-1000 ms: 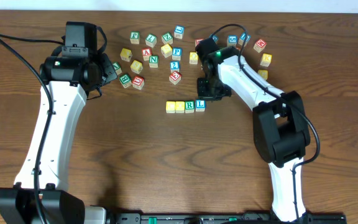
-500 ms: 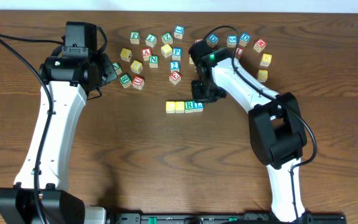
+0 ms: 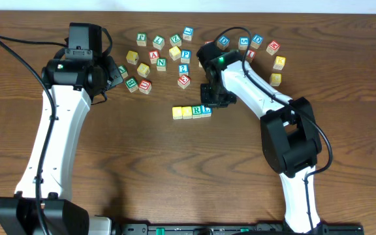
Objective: Spell out CORL
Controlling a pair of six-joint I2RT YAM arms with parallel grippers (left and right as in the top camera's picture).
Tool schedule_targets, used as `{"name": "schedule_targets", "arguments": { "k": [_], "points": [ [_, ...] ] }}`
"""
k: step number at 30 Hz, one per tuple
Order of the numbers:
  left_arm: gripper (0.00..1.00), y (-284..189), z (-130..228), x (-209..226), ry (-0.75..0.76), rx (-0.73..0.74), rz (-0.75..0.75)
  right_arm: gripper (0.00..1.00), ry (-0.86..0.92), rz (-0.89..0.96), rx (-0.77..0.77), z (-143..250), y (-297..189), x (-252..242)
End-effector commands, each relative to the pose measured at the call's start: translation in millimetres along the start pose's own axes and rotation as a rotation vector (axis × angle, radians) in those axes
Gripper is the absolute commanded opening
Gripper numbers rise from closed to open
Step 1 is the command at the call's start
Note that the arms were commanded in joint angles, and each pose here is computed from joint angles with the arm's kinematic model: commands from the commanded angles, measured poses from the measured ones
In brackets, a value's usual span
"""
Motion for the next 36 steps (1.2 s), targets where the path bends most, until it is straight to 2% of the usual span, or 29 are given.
{"name": "schedule_targets", "arguments": {
  "k": [1,5,10,14,15,19,25,36],
  "points": [
    [0.08,2,0,3,0.013,0.001,-0.017,0.13,-0.004,-0.024,-0.099,-24,-40,-2],
    [0.08,2,0,3,0.017,-0.002,-0.016,0.15,-0.02,-0.058,-0.153,-36,-63,8],
    [0.08,3,-9,15,-0.002,-0.018,-0.029,0.17,-0.089,-0.247,-0.189,-39,-68,54],
    [0.08,4,-18,36,-0.019,-0.028,-0.062,0.18,-0.135,-0.318,-0.228,-36,-65,95],
    [0.08,3,-24,56,-0.045,-0.048,-0.133,0.17,-0.146,-0.339,-0.232,-29,-57,118],
    [0.08,1,-31,86,-0.095,-0.06,-0.211,0.16,-0.183,-0.35,-0.221,-14,-44,149],
    [0.08,0,-30,101,-0.13,-0.046,-0.237,0.15,-0.212,-0.281,-0.163,4,-8,161],
    [0.08,0,-27,102,-0.129,-0.029,-0.242,0.12,-0.18,-0.19,-0.166,3,4,149]
  ]
}}
Point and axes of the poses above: each gripper's point midway between its finger pads, its own y axis out along the fingers, its own x axis along the line the jaws close on, z = x × y, the point moved 4 cm from there along -y, back along the fingers, and after that the axes turned 1 degree about -y, right-handed, at the moved point
